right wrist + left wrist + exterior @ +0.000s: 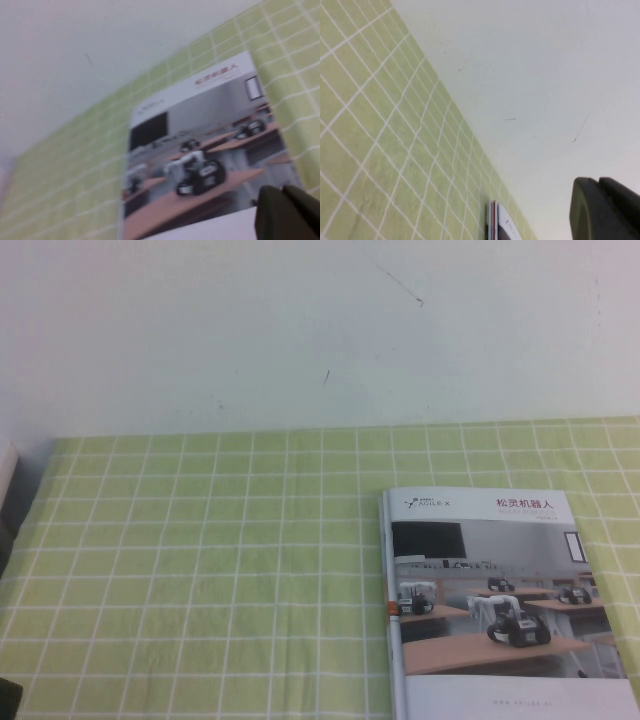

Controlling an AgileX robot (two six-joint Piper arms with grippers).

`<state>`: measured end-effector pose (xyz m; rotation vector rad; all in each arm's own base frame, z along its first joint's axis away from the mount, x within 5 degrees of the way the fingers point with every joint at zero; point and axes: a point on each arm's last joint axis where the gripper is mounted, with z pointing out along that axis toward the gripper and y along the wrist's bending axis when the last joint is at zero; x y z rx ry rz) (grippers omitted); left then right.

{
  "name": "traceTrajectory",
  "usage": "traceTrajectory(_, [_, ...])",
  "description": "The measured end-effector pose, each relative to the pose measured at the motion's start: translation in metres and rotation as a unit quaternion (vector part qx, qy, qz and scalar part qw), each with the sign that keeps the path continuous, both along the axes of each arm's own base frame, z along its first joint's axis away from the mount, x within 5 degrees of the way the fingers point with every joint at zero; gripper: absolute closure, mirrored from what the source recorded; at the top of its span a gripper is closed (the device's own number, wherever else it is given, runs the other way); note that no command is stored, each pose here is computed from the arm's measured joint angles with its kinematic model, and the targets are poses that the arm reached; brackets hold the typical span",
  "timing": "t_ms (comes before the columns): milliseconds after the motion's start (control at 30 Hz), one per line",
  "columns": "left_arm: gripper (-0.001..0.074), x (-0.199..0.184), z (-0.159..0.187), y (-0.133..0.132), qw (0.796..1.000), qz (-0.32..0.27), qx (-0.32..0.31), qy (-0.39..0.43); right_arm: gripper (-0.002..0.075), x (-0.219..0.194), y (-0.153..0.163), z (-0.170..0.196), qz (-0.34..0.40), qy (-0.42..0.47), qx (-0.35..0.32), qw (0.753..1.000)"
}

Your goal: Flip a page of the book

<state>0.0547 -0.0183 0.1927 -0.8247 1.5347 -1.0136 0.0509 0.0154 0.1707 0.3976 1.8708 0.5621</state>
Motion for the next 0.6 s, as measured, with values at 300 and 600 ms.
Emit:
traceTrajectory(300, [0.0738, 0.0, 0.003, 0.001, 0.999, 0.005, 0.032, -0.02, 0.0728, 0.0, 0.006, 0.005, 0.005, -0.004, 0.111, 0.994])
traceTrajectory(600, [0.0738, -0.002, 0.001, -0.01, 0.991, -0.065, 0.117, -0.013, 0.0728, -0.001, 0.008, 0.003, 0.038, -0.008, 0.034, 0.999])
